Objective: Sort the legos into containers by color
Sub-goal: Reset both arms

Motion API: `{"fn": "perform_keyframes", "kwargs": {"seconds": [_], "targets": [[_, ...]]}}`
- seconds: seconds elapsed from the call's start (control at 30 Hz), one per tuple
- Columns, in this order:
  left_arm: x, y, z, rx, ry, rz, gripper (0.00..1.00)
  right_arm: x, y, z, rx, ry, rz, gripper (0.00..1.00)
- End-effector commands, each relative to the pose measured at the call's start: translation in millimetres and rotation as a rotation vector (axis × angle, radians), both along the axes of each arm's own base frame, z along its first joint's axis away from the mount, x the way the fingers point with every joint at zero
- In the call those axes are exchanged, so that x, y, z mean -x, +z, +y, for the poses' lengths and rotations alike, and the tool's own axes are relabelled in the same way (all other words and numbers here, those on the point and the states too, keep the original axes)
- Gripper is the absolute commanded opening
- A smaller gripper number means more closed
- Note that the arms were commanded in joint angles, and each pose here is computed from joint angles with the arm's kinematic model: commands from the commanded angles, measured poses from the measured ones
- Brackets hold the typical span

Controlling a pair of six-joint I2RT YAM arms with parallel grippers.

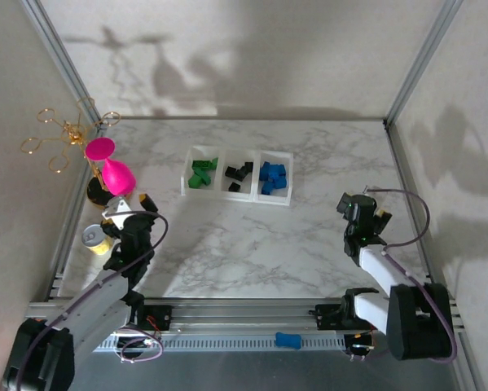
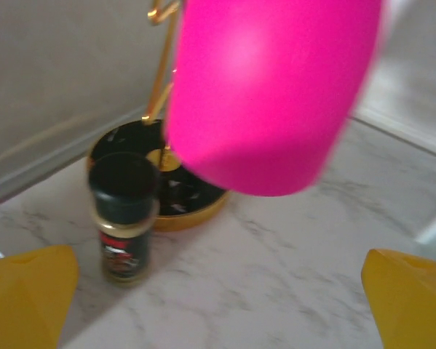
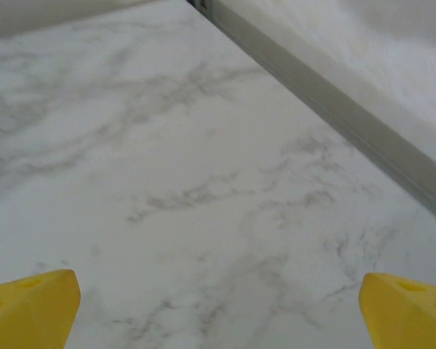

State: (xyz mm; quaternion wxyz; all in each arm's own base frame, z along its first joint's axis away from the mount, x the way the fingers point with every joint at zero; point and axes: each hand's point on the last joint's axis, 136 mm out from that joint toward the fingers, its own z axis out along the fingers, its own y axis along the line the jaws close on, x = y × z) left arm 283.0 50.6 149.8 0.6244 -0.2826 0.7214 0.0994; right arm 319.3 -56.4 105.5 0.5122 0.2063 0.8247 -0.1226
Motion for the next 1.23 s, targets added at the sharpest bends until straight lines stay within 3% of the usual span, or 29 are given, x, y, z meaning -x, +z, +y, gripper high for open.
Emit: {"fn": "perform_keyframes", "kwargs": {"seconds": [0.0, 0.13, 0.3, 0.43, 0.5, 0.67, 1.2], "targets": [[-11, 39, -3, -0.041, -0.085, -0.205, 1.0, -29, 31, 3, 0.012, 0.043, -0.214, 0.99], [-28, 25, 5, -0.062, -0.113, -0.186, 1.0, -53, 21, 24, 0.001, 0.182, -0.218, 0.99], [-42, 20, -10, -0.072, -0.243, -0.249, 1.0, -57, 44, 32, 0.061, 0.281, -0.366, 0.99], [-65, -1, -18, -0.064, -0.312, -0.187, 1.0, -44, 26, 43, 0.054, 0.368, -0.381, 0.99], [-75, -12, -24, -0.073, -0.346, -0.143, 0.99, -54, 18, 44, 0.053, 0.368, -0.335, 0.99], [-88, -19, -24, -0.089, -0.3, -0.071, 0.99, -54, 19, 46, 0.062, 0.379, -0.338, 0.99], [-88, -19, -24, -0.092, -0.299, -0.076, 0.99, -56, 18, 55, 0.057, 0.44, -0.331, 0.99]]}}
